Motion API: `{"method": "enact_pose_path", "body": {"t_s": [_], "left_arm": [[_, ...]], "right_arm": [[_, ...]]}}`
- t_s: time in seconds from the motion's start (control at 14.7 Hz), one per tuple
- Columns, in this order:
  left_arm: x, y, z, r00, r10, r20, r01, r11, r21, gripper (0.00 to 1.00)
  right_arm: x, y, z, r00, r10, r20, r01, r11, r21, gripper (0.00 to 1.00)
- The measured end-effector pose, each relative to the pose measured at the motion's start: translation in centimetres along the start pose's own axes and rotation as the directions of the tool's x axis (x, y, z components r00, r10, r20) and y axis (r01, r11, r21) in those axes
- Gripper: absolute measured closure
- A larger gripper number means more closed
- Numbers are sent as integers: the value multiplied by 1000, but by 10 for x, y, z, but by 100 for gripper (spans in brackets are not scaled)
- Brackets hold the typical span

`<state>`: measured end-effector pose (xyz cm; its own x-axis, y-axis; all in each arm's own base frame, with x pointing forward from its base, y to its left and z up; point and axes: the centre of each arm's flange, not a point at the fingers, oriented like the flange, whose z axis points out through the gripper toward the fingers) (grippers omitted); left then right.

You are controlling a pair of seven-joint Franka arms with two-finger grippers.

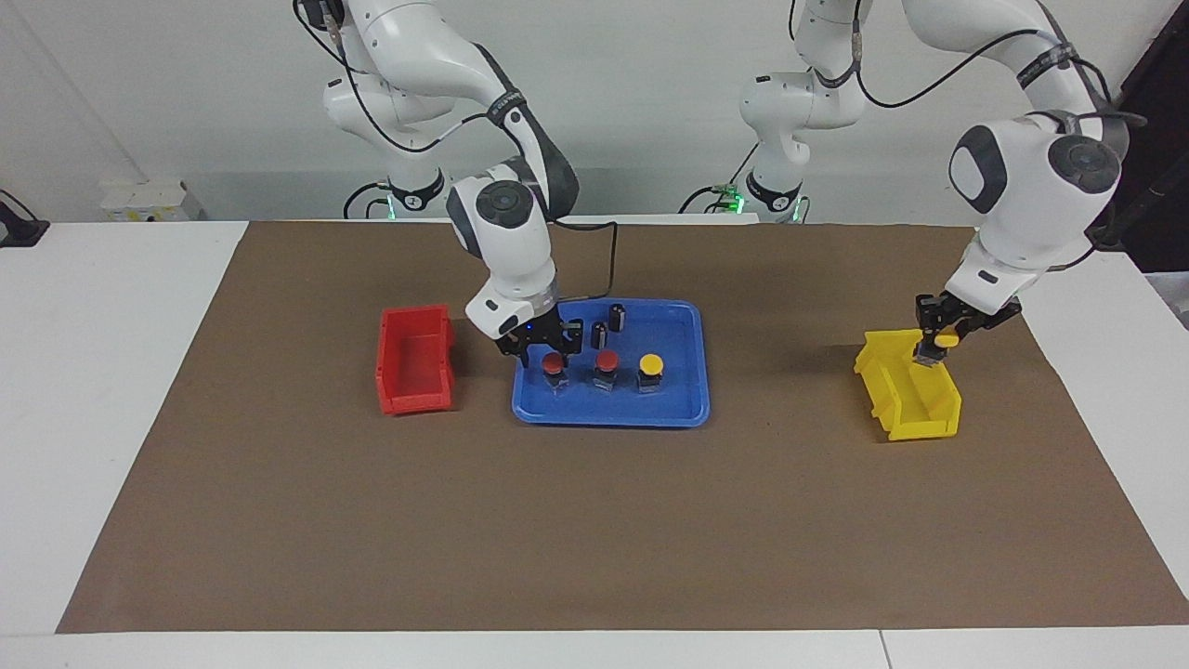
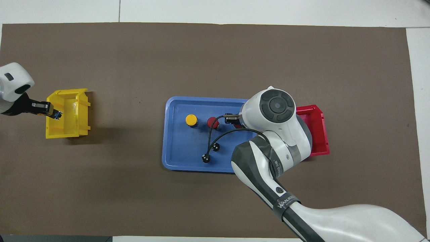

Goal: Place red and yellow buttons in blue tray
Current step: 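Place the second red button in the tray with the right gripper, then place the second yellow button in the tray while the right gripper withdraws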

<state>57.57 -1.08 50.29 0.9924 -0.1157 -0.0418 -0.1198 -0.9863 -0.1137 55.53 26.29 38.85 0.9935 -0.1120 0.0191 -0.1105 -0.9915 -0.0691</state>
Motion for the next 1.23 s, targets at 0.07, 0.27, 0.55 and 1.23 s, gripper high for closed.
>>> {"method": "enact_pose_path", "body": {"t_s": [0.07,0.27,0.55,1.23], "left_arm": [[4,33,-13,999,-42,-8,42,999,1,59],[-3,159,-4,994,-108,18,109,994,-29,59],[-31,256,18,996,-69,55,74,991,-112,59],[-33,322,88,997,-76,-20,72,986,-151,59]], "right_arm": [[15,19,-29,1000,29,-3,-29,999,-21,7],[45,97,-128,998,60,1,-60,995,-74,0],[33,185,-213,999,38,20,-36,994,-102,0],[16,292,-240,993,-1,122,13,995,-101,0]]}}
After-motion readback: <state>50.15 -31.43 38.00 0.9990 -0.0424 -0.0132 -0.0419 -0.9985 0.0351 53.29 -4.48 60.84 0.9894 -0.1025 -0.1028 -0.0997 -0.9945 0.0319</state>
